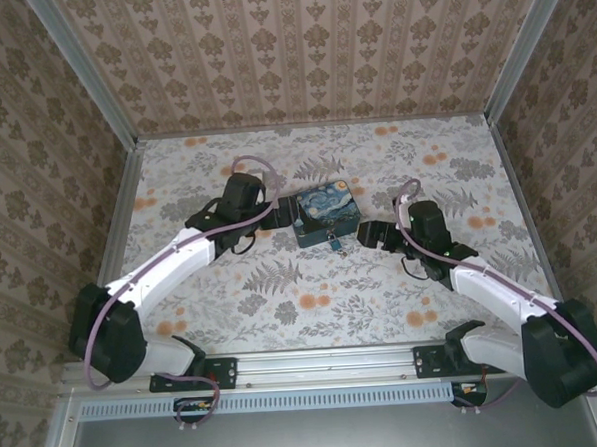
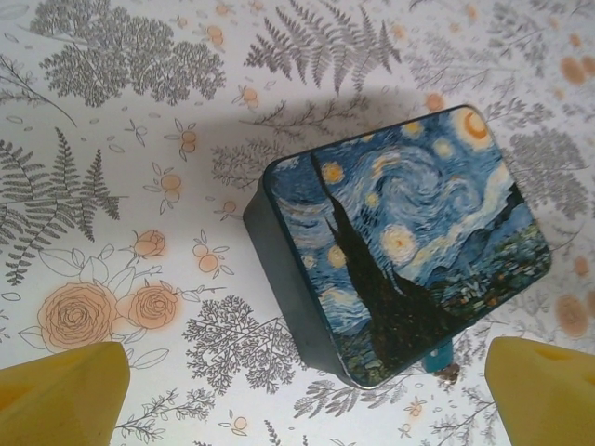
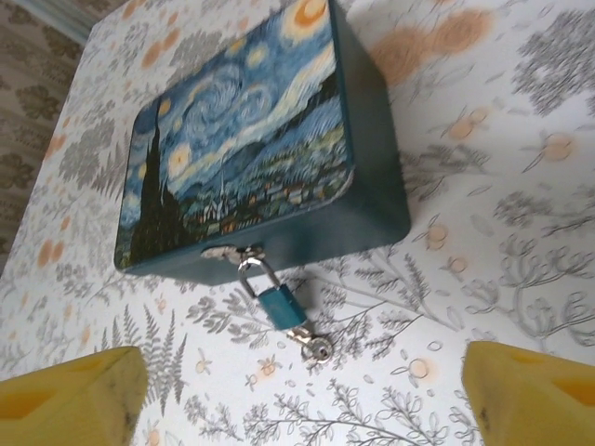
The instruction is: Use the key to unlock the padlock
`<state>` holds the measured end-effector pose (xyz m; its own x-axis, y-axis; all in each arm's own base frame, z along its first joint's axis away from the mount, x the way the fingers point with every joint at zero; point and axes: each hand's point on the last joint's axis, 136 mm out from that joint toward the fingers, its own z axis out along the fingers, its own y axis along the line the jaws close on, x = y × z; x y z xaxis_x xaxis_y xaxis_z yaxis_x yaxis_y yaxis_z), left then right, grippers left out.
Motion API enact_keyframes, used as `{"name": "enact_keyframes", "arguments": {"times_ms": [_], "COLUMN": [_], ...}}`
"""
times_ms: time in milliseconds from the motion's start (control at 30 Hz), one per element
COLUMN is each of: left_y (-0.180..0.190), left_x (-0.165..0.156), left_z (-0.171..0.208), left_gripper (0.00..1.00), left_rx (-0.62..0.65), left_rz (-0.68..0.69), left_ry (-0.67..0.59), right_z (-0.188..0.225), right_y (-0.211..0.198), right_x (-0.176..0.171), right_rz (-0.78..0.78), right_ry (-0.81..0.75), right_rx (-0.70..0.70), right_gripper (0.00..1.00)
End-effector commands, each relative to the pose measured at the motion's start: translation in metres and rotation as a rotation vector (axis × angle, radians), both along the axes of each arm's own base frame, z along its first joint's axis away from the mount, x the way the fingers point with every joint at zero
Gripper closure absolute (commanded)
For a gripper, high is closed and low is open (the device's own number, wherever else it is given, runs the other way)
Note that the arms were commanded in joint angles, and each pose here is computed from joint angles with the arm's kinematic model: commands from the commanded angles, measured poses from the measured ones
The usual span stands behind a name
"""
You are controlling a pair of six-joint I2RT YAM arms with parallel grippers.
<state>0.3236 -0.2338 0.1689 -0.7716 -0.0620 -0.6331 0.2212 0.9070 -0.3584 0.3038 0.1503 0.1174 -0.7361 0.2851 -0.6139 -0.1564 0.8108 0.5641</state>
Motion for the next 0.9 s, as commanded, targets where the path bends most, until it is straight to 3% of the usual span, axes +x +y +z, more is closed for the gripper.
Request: {"name": "enact_keyframes", "arguments": {"times_ms": [0, 200, 333, 567, 867], "left_y": [0.0, -0.006, -0.011, -0.022, -0.01], "left_x": [0.006, 0.004, 0.004, 0.011, 0.021], "left_z": [-0.003, -0.023, -0.032, -0.04, -0.039], "left_gripper": [0.0, 0.0, 0.0, 0.0, 0.0], "left_rx": [0.024, -0.004, -0.019, -0.014, 0.009], "left_rz": [-0.004, -0.002, -0.011, -0.047, 0.032], "left_ry": [0.001, 0.05, 0.064, 0.081, 0.04], "right_z": [-0.014, -0.042, -0.053, -0.058, -0.061], "right_y": [0.017, 0.034, 0.039, 0.044, 0.055], "right_x": [-0.007, -0.007, -0.004, 0.002, 0.015], "right_rz": [0.096, 0.179, 0.197, 0.214, 0.23], "right_ry": [0.046, 0.109, 0.124, 0.115, 0.089], "right_rx": [0.065, 0.1, 0.107, 0.087, 0.078], "right_gripper": [0.18, 0.44, 0.52, 0.56, 0.57]}}
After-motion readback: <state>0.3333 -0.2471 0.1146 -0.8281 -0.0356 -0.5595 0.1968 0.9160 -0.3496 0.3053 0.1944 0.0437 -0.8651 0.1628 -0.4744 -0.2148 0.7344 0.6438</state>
